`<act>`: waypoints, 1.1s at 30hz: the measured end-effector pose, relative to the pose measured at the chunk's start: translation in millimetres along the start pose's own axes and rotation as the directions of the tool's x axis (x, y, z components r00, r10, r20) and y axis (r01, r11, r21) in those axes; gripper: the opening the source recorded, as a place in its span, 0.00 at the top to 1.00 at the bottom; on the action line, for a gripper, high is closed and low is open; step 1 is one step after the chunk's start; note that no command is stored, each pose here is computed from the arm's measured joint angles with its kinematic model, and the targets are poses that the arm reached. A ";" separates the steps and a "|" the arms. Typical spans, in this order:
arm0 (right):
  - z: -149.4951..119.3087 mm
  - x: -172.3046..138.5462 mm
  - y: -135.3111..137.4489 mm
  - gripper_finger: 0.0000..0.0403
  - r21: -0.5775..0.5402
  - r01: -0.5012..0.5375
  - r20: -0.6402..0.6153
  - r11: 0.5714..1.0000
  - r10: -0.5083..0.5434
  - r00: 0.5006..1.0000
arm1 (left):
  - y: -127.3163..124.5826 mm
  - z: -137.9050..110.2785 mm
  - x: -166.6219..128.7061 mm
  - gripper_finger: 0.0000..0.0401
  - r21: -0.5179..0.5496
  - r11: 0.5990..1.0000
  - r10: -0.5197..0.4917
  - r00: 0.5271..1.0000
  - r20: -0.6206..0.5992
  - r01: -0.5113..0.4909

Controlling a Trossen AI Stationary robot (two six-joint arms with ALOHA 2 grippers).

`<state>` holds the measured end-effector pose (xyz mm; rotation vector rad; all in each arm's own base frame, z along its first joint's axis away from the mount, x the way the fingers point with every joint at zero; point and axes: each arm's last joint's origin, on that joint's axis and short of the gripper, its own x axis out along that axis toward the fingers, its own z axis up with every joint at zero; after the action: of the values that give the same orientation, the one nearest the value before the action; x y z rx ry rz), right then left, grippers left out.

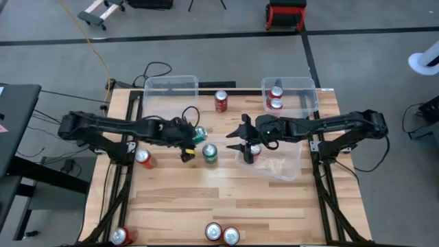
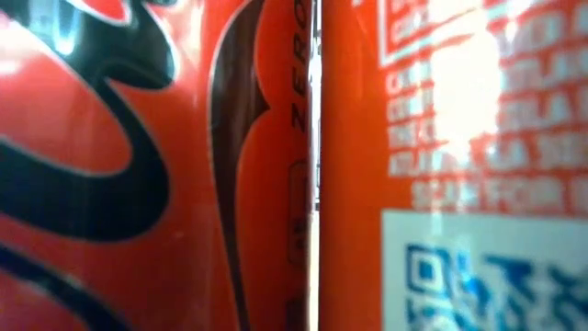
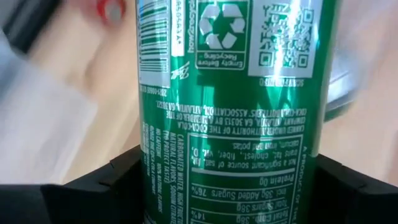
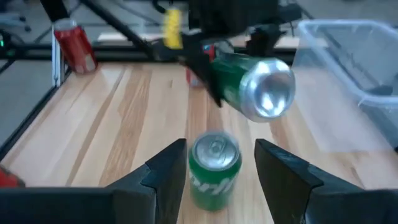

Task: Sort soda cans
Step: Move the left green soda can to the middle of the table

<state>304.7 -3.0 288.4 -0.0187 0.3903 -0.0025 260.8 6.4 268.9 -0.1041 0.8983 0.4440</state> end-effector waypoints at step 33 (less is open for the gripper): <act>1.1 45.1 6.8 0.02 0.044 -0.146 0.226 0.988 0.132 0.965 | -62.7 41.1 -26.1 0.26 0.182 0.983 -0.018 0.995 0.103 -0.001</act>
<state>346.8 3.6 272.1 0.0676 0.1666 0.1259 302.8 -47.8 308.8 0.0821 0.8314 0.3546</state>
